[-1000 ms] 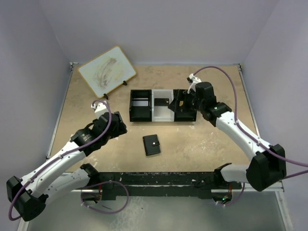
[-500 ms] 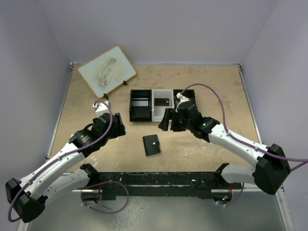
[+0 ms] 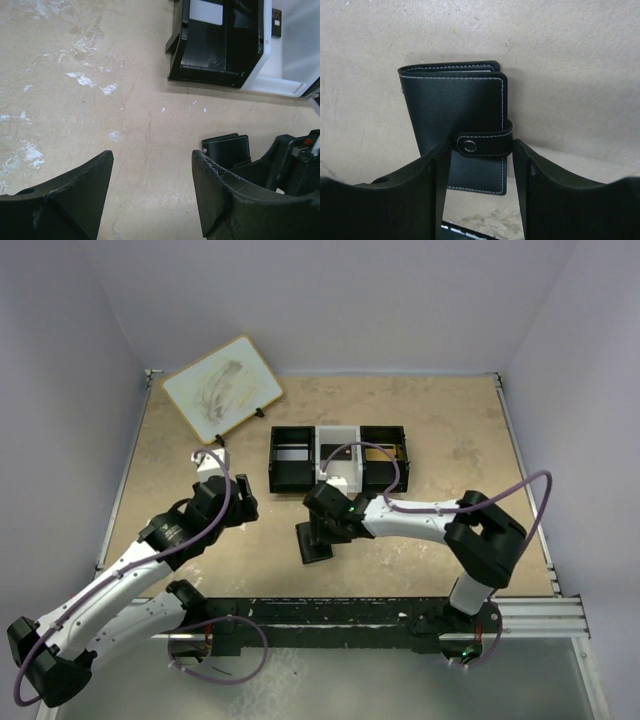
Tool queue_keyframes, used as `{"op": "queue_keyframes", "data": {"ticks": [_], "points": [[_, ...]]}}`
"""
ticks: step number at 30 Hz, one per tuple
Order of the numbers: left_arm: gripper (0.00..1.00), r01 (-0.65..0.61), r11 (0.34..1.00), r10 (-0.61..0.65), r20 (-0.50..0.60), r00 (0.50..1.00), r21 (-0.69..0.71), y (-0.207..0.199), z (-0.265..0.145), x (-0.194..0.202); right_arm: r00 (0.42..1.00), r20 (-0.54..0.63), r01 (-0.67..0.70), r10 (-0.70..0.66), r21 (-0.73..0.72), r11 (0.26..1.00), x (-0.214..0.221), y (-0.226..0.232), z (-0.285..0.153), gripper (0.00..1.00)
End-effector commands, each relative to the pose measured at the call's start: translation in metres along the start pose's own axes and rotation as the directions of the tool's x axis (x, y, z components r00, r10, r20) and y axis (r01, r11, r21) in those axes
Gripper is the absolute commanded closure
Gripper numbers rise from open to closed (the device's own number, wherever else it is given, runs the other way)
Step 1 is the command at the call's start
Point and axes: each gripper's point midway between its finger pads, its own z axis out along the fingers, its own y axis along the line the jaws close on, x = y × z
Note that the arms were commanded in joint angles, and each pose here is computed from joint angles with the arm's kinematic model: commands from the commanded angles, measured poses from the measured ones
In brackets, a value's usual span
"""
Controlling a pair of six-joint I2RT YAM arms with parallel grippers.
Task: Take the credit cards out of the card holder
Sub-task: Open the card holder at the center of the board.
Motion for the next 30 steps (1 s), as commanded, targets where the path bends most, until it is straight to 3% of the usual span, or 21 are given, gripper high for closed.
{"op": "queue_keyframes", "data": {"ticks": [1,13,19,30], "points": [[0.38,0.036,0.999,-0.036,0.088,0.995,0.004,0.001,-0.008,-0.02,0.998,0.054,-0.03,0.023,0.135,0.99,-0.018,-0.001,0.0,0.47],[0.4,0.019,0.999,-0.017,0.063,0.998,-0.026,0.004,-0.001,-0.014,0.998,0.052,0.015,-0.03,0.267,0.964,-0.016,-0.017,-0.004,0.42],[0.4,0.001,0.997,0.002,0.049,0.999,-0.075,0.009,0.006,-0.01,0.996,0.03,0.072,-0.083,0.263,0.962,-0.017,-0.017,-0.005,0.59],[0.42,-0.052,0.991,0.05,-0.02,0.999,-0.123,0.01,0.021,0.004,0.999,-0.005,0.045,-0.045,0.179,0.983,-0.005,-0.007,-0.002,0.88]]}}
